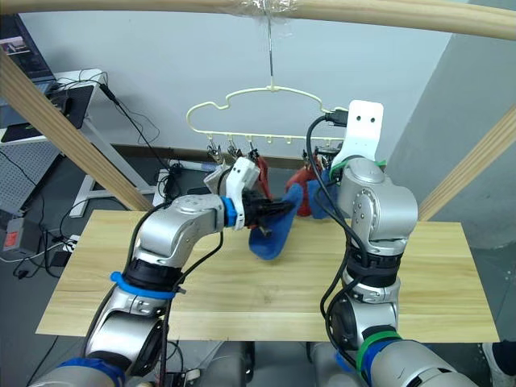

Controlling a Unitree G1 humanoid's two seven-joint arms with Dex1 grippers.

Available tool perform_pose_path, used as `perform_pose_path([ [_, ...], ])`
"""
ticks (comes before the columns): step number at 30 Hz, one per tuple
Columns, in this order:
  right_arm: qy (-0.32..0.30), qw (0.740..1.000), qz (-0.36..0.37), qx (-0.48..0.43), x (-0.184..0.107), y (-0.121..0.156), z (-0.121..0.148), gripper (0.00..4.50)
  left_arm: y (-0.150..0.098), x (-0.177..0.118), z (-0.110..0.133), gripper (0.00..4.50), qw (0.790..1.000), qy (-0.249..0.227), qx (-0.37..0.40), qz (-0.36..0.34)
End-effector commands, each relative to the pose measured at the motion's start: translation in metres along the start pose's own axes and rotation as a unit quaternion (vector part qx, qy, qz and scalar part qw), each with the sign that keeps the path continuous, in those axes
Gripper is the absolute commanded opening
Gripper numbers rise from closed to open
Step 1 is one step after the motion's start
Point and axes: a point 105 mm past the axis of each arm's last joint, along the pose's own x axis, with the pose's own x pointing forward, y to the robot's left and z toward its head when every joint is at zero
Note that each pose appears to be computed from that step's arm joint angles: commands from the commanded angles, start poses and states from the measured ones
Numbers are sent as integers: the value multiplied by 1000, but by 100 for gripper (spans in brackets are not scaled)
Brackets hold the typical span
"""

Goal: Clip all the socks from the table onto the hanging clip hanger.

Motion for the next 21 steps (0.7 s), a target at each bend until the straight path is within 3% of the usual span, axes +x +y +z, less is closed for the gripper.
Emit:
perform_pose_path([
  [1, -23, 1000, 5, 9, -5, 1, 12, 0, -8, 17, 16, 4, 999, -23, 25, -16],
  [10, -24, 1000, 2, 9, -6, 1, 13, 0, -14, 46, 29, 4, 998, -43, 30, -32],
  [21, -25, 1000, -1, 11, -7, 1, 13, 0, -17, 60, 40, 4, 997, -60, 30, -42],
])
